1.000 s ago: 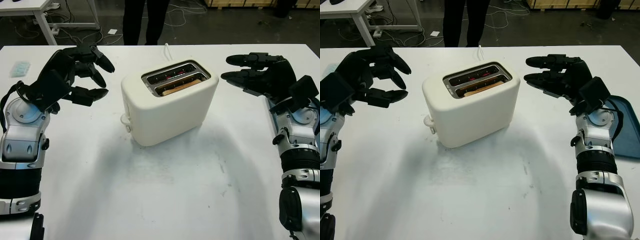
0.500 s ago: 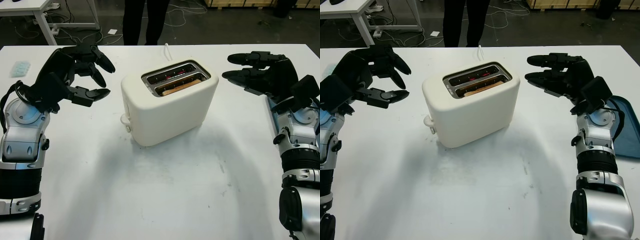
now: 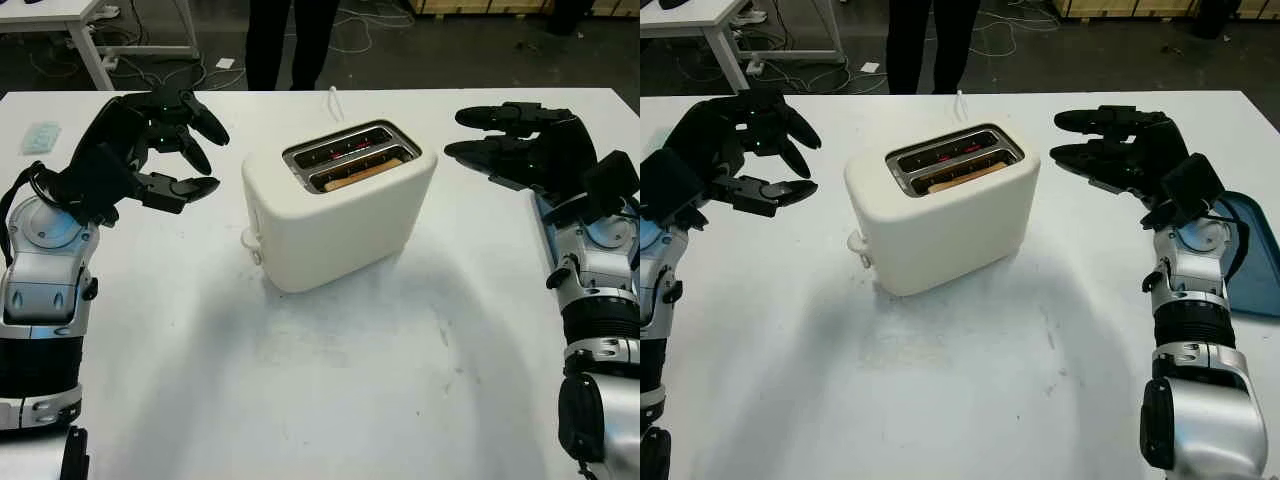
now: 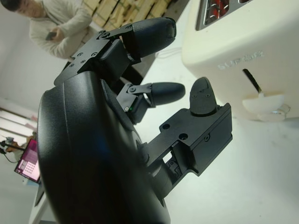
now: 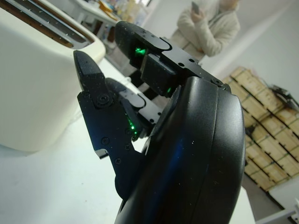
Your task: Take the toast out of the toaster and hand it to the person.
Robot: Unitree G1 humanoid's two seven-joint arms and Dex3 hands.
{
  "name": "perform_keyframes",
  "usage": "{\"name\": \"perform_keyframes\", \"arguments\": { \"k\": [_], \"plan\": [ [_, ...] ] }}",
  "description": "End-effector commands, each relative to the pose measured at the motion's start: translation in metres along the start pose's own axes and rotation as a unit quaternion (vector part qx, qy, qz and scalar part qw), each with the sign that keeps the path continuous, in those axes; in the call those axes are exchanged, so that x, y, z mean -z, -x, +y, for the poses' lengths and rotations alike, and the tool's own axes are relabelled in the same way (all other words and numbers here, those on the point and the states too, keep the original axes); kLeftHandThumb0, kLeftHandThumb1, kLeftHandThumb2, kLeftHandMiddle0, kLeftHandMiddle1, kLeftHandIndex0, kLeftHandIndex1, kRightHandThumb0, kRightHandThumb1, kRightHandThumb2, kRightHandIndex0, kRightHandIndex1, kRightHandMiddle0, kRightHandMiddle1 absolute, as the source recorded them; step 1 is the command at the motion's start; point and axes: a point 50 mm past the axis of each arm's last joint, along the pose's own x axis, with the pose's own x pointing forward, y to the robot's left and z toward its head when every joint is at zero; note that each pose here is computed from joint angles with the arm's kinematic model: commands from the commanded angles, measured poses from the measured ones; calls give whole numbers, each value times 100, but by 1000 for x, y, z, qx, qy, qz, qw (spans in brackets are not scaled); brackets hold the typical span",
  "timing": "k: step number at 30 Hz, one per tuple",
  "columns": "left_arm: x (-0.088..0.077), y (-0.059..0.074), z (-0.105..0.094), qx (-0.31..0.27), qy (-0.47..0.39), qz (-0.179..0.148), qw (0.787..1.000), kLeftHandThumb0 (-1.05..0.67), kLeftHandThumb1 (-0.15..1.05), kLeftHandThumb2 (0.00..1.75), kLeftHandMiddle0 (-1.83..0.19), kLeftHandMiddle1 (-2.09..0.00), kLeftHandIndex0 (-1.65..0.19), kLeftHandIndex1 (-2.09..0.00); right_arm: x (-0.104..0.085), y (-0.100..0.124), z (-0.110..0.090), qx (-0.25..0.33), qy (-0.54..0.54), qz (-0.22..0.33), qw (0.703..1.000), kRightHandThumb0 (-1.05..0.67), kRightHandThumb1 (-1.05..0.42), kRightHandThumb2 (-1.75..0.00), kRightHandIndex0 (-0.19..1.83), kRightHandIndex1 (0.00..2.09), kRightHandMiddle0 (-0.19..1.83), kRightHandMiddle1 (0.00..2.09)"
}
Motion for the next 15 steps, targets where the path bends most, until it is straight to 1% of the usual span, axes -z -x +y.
{"name": "perform_keyframes", "arguments": {
  "k": [1,5,8,11,13,15],
  "plan": [
    [-1,0,3,-5,-1,-1,1000,29,35,85,-73,-137,-66,-117,1,1,1,3,-1,-6,1000,-25,-77,0,116,0,104,0],
    [0,-1,2,-7,2,0,1000,29,37,84,-72,-137,-66,-116,2,1,0,4,-3,-6,1000,-25,-77,0,116,0,104,0],
    [1,-2,2,-8,16,-1,1000,29,39,87,-72,-138,-65,-117,2,0,0,3,-11,-9,1000,-24,-77,0,117,0,105,0],
    [0,-1,2,-8,11,-4,1000,19,42,94,-70,-140,-64,-121,1,0,0,4,-5,-8,1000,-24,-77,0,117,0,105,0],
    [-1,0,1,-11,-3,-4,1000,11,45,98,-70,-140,-63,-121,1,1,0,3,0,-8,1000,-25,-77,0,117,0,105,0],
    [-1,0,2,-12,-15,0,1000,4,52,98,-72,-136,-64,-119,0,1,0,3,2,-8,1000,-26,-77,0,117,0,105,0]
  ]
}}
